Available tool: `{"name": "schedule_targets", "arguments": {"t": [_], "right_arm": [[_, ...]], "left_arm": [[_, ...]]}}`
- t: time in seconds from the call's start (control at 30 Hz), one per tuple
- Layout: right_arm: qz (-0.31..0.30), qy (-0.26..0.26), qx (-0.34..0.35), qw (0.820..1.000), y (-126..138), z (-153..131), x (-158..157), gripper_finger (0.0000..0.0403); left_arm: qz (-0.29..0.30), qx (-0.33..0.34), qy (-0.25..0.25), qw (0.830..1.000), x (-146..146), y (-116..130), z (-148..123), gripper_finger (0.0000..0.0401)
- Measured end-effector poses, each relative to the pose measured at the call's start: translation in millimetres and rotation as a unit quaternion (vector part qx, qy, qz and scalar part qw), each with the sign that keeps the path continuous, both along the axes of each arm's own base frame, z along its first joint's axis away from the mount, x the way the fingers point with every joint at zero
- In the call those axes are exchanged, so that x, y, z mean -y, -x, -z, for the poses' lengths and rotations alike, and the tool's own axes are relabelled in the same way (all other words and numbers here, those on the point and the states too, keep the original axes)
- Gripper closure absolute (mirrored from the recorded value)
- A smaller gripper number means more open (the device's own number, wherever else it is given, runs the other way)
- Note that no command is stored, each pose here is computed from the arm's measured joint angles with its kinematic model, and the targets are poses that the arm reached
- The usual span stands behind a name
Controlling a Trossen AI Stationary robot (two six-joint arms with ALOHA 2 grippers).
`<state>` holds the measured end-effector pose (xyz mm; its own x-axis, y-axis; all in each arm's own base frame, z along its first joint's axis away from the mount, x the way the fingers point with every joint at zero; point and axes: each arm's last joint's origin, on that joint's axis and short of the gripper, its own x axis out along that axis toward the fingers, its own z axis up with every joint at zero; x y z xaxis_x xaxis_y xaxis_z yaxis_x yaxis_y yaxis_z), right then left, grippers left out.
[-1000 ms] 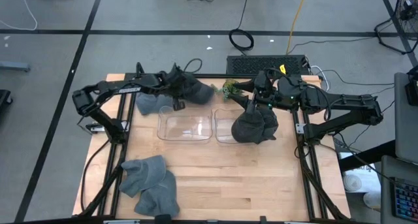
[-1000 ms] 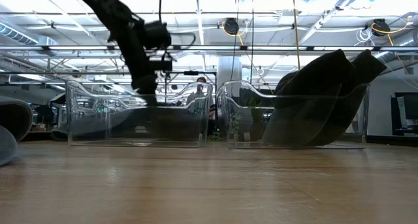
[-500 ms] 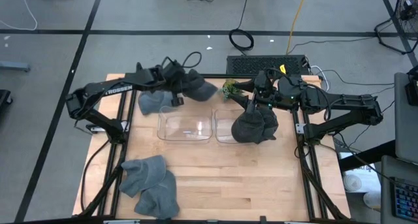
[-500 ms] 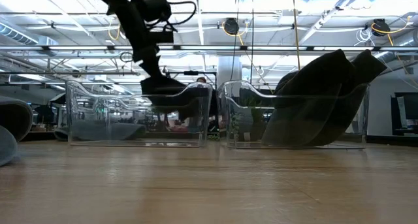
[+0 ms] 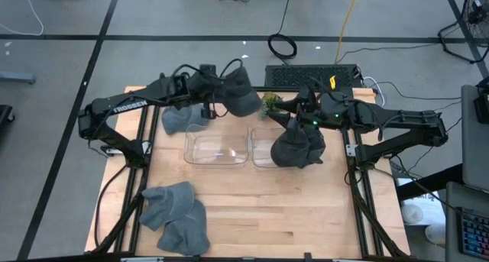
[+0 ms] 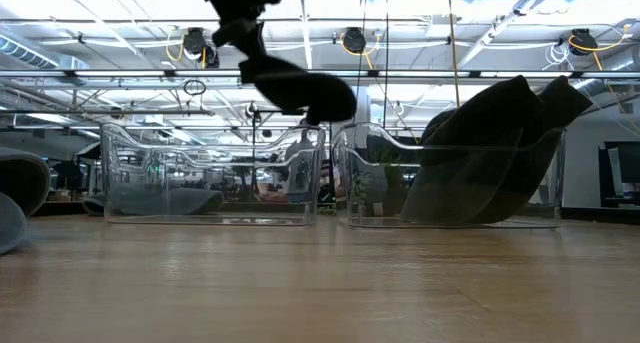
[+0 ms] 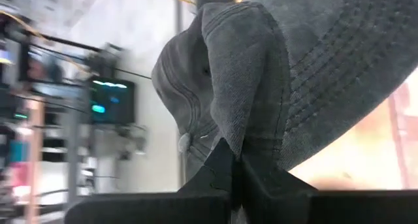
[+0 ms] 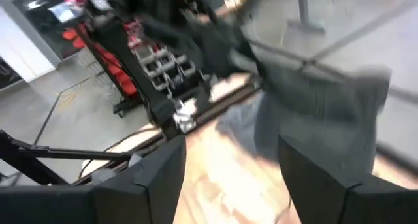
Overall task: Pick & Place hat
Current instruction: Put the black cap into the right transparent bin
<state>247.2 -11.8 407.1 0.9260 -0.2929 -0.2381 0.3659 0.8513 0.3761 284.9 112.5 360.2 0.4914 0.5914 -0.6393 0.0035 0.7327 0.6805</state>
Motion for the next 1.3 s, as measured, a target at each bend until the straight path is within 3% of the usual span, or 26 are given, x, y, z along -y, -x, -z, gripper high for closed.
{"name": "schedule_targets", "arguments": {"t": [0.2, 0.4, 0.7, 1.03, 1.3], "right_arm": [[-0.014, -0.092, -0.033, 0.995, 2.6, 10.3, -1.1, 0.0144], [-0.032, -0.144, -0.037, 0.988, 4.9, 11.5, -3.3, 0.0131], [-0.027, -0.154, -0.039, 0.987, 15.9, 8.4, -3.4, 0.0141], [-0.035, -0.142, -0.016, 0.989, 15.3, 3.1, -3.3, 0.0141], [-0.1, -0.108, 0.073, 0.986, 10.2, -15.9, -5.9, 0.0144]], "left_arm": [[0.02, 0.013, -0.079, 0.997, 14.4, -3.4, -36.5, 0.0397], [0.056, 0.021, -0.146, 0.988, 34.6, -3.9, -70.1, 0.0397], [0.095, 0.04, -0.22, 0.97, 67.0, 2.4, -112.3, 0.0397], [0.157, 0.09, -0.268, 0.946, 102.9, 6.0, -141.5, 0.0397], [0.19, 0.091, -0.288, 0.934, 119.7, 5.3, -144.3, 0.0397]]}}
